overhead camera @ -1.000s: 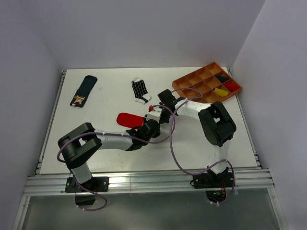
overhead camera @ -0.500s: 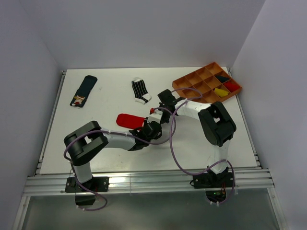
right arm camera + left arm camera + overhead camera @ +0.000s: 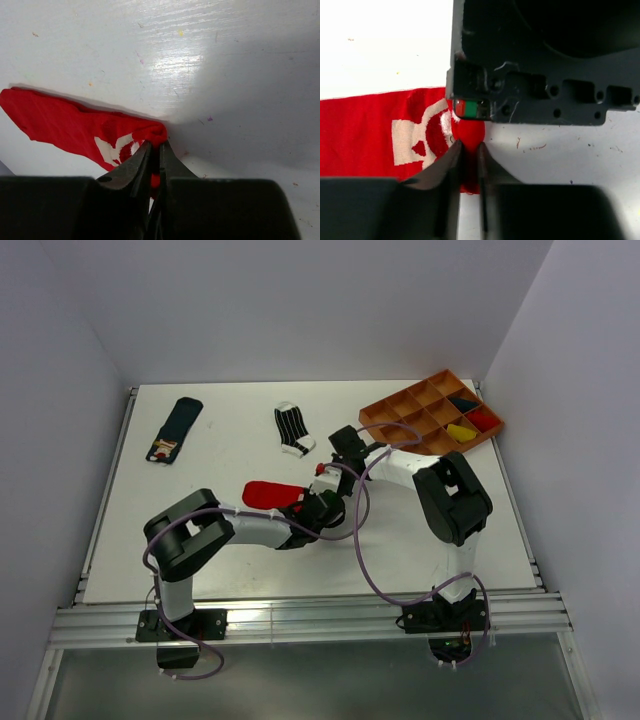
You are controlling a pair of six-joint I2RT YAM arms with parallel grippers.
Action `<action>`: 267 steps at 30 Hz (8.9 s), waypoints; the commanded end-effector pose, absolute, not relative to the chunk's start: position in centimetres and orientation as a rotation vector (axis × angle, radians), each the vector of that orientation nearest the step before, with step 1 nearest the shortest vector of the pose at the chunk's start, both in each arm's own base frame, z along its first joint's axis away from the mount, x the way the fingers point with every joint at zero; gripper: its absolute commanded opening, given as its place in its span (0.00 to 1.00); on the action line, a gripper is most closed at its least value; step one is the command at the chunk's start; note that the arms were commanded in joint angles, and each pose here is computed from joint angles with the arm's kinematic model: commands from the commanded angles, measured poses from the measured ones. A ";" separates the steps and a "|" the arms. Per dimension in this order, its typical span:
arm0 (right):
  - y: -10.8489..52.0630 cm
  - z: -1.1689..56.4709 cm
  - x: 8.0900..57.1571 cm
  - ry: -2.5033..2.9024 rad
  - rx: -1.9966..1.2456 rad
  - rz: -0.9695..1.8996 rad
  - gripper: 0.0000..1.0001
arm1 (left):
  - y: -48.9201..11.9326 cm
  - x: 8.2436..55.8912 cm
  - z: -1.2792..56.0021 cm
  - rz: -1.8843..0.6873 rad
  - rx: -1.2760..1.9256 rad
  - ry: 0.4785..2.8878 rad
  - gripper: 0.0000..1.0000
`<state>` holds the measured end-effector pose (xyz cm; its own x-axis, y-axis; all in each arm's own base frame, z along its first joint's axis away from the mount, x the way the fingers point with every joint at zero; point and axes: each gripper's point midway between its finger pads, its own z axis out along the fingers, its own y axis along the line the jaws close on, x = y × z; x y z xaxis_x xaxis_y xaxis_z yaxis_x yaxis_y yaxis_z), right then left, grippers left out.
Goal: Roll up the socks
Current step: Roll the sock at the center of the board.
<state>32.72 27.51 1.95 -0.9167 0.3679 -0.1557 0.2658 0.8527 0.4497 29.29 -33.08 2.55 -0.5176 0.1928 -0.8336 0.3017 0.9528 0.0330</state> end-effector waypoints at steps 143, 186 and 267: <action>29.5 3.0 33.5 2.752 0.205 0.576 0.00 | -30.7 27.6 5.6 -0.402 0.326 2.049 0.41; 30.6 6.2 32.9 2.439 0.376 1.049 0.55 | -26.6 28.7 3.9 -0.989 -0.251 2.296 0.00; 29.4 2.6 32.7 2.764 0.366 0.642 0.00 | -31.5 29.5 5.3 -0.338 0.381 2.029 0.53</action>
<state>32.55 28.93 2.39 -0.9215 0.3236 -0.2149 0.1940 0.8627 0.4670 28.72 -30.91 4.58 -0.4716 0.1215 -0.8734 0.4123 0.9059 -0.0967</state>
